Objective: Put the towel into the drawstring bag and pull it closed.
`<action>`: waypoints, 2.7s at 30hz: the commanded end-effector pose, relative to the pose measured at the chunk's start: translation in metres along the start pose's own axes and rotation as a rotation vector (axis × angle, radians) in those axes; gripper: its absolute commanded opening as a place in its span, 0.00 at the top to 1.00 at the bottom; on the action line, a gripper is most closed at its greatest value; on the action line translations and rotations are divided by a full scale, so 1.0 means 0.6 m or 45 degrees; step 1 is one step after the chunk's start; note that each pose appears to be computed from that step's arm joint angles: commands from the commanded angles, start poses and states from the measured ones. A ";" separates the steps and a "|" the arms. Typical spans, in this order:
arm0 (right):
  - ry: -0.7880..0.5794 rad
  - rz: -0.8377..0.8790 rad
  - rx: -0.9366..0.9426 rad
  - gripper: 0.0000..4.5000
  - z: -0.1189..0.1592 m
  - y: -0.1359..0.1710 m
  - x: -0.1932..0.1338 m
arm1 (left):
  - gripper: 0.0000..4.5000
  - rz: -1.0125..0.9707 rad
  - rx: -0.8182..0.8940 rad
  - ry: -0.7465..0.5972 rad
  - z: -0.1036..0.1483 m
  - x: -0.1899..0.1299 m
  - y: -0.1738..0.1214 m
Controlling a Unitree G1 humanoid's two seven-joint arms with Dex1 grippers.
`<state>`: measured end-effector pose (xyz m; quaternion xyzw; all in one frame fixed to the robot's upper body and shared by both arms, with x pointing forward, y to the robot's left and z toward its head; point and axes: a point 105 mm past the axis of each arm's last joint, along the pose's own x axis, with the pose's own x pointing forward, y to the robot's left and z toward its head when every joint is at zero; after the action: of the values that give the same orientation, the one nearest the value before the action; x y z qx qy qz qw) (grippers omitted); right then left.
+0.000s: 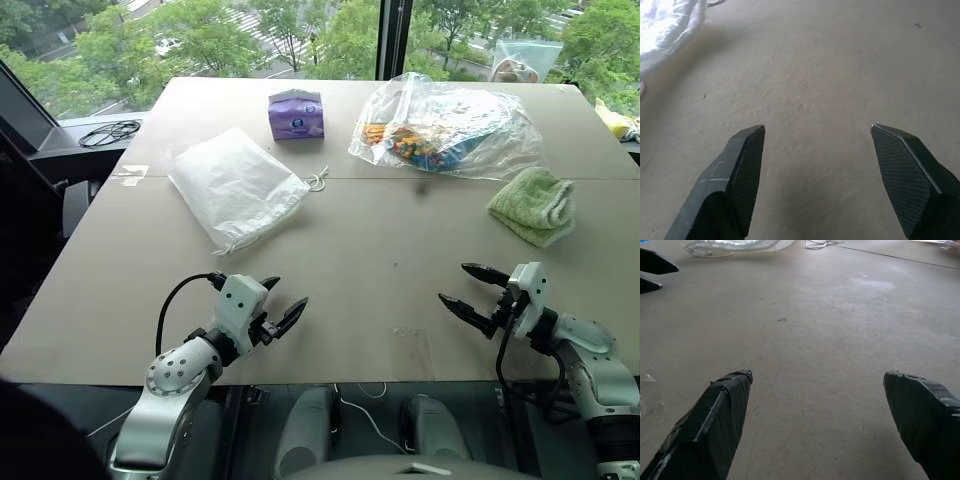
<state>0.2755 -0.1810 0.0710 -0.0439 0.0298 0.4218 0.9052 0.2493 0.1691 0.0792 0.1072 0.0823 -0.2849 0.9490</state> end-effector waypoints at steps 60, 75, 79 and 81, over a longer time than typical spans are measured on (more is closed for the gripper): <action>-0.286 0.357 -0.087 0.00 0.096 0.072 0.023 | 0.23 0.610 0.696 -0.107 0.074 0.048 0.166; -0.285 0.327 -0.106 0.00 0.100 0.063 0.026 | 0.23 0.654 0.678 0.001 0.053 0.065 0.204; -0.289 0.316 -0.108 0.00 0.101 0.063 0.027 | 0.23 0.653 0.684 0.024 0.046 0.066 0.208; -0.291 0.313 -0.109 0.00 0.102 0.064 0.027 | 0.23 0.659 0.686 0.025 0.047 0.067 0.212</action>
<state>0.2584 -0.1388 0.1137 -0.0161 -0.0560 0.5323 0.8446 0.3534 0.2425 0.1079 0.3630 -0.0013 -0.0536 0.9302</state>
